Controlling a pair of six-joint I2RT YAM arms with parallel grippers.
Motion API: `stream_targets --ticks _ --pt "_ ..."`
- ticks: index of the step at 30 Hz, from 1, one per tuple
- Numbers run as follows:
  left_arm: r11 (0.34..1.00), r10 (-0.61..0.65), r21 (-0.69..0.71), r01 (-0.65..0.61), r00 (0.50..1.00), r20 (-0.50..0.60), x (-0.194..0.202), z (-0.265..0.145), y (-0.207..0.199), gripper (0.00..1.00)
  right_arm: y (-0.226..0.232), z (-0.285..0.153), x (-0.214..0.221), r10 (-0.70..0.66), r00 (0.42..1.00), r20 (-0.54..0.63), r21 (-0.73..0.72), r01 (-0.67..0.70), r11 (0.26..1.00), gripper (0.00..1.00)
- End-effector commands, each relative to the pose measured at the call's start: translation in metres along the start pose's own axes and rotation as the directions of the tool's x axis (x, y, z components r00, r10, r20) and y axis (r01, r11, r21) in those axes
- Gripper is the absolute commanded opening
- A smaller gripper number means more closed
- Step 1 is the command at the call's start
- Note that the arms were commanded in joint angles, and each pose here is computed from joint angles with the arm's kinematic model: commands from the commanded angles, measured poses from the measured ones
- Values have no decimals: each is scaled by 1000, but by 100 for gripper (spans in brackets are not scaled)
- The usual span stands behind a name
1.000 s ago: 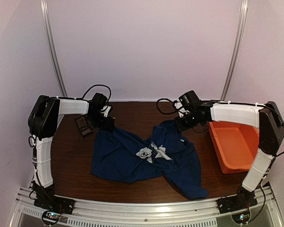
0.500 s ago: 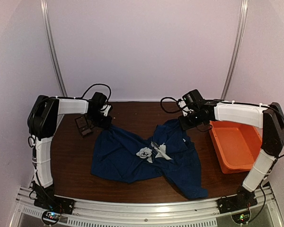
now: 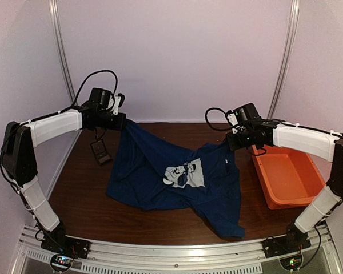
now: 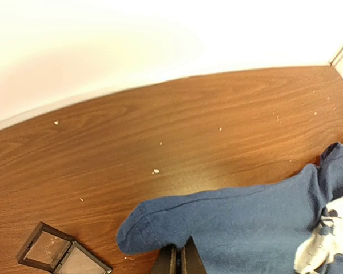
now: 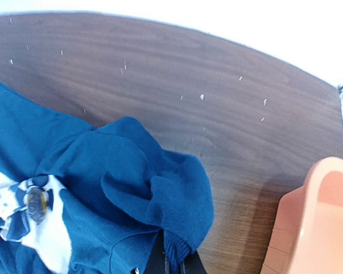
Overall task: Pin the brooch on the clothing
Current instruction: Flatten out the clothing with brooches at the center of the board.
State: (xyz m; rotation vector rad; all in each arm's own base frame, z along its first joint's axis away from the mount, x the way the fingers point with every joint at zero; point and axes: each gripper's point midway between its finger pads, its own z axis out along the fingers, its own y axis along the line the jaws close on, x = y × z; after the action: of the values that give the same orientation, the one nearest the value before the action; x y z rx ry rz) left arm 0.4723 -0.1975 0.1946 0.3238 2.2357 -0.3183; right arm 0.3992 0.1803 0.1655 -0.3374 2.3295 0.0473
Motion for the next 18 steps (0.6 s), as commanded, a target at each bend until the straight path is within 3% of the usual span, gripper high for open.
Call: stream_targets --ticks 1,7,14,18 --pt "1000 -18 1 19 992 124 -29 -27 0 0 -19 -33 -36 49 984 171 11 -51 999 0" --pt "999 -20 32 13 976 219 -54 -65 -7 0 -40 -77 -62 123 934 337 -24 -122 992 0" --pt "997 -27 78 3 948 318 -71 -119 -20 0 -40 -114 -66 142 902 408 -81 -120 989 0" --pt "994 -19 108 -22 931 363 -72 -149 -32 0 -27 -151 -74 154 862 483 -188 -70 980 0"
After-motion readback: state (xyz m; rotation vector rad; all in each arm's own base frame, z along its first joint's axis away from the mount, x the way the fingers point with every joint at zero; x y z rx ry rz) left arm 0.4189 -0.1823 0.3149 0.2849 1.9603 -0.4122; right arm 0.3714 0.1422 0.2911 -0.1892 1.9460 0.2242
